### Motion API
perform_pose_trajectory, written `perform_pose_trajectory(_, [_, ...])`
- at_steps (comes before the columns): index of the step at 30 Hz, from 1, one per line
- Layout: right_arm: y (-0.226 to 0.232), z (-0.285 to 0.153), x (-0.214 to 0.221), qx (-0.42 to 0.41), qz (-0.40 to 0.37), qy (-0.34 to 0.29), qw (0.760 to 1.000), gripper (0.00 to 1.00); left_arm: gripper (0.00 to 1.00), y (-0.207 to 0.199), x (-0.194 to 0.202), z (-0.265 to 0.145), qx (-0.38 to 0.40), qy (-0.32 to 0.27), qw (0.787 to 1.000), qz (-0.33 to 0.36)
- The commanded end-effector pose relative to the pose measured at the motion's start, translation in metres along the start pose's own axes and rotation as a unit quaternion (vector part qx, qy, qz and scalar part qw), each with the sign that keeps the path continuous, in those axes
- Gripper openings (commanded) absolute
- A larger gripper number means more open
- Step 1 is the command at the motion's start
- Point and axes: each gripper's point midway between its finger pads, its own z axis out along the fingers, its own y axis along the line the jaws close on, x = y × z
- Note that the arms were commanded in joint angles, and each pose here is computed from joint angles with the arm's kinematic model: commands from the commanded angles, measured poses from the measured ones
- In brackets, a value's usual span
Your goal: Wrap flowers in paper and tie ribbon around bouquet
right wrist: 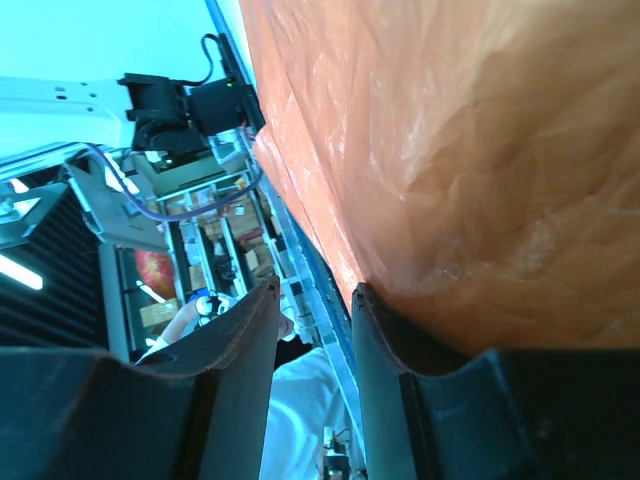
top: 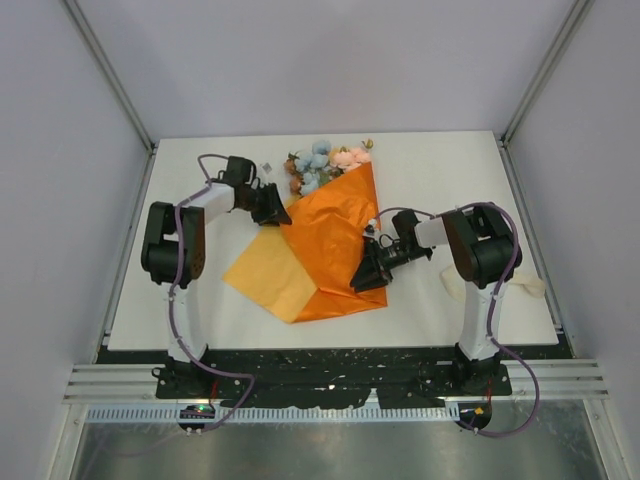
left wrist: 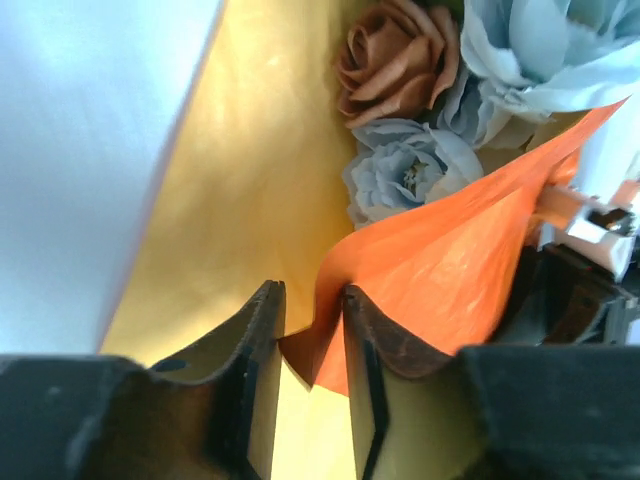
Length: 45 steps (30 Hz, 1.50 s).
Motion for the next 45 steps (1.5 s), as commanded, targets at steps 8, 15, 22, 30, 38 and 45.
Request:
perform_pose_trajectory(8, [-0.015, 0.050, -0.050, 0.007, 0.042, -0.130, 0.991, 0.41, 0.55, -0.058, -0.048, -0.158, 0.137, -0.186, 0.970, 0.071])
perform_pose_trajectory(15, [0.012, 0.079, -0.067, -0.028, 0.037, -0.173, 0.984, 0.41, 0.42, -0.121, 0.066, -0.097, 0.277, -0.056, 0.959, -0.011])
perform_pose_trajectory(22, [0.014, 0.076, -0.064, -0.011, 0.039, -0.207, 0.978, 0.46, 0.08, -0.076, 0.114, -0.029, 0.191, 0.047, 0.978, -0.063])
perform_pose_trajectory(30, [0.017, 0.065, -0.023, 0.037, 0.003, -0.129, 0.991, 0.62, 0.00, -0.016, 0.144, 0.007, 0.066, 0.151, 0.984, -0.064])
perform_pose_trajectory(38, [-0.010, 0.055, 0.006, 0.042, 0.047, -0.099, 0.993, 0.71, 0.00, -0.004, 0.150, 0.009, 0.043, 0.163, 0.984, -0.056])
perform_pose_trajectory(45, [-0.004, 0.038, -0.009, 0.024, 0.057, -0.114, 0.992, 0.76, 0.00, 0.000, 0.148, 0.009, 0.030, 0.170, 0.984, -0.034])
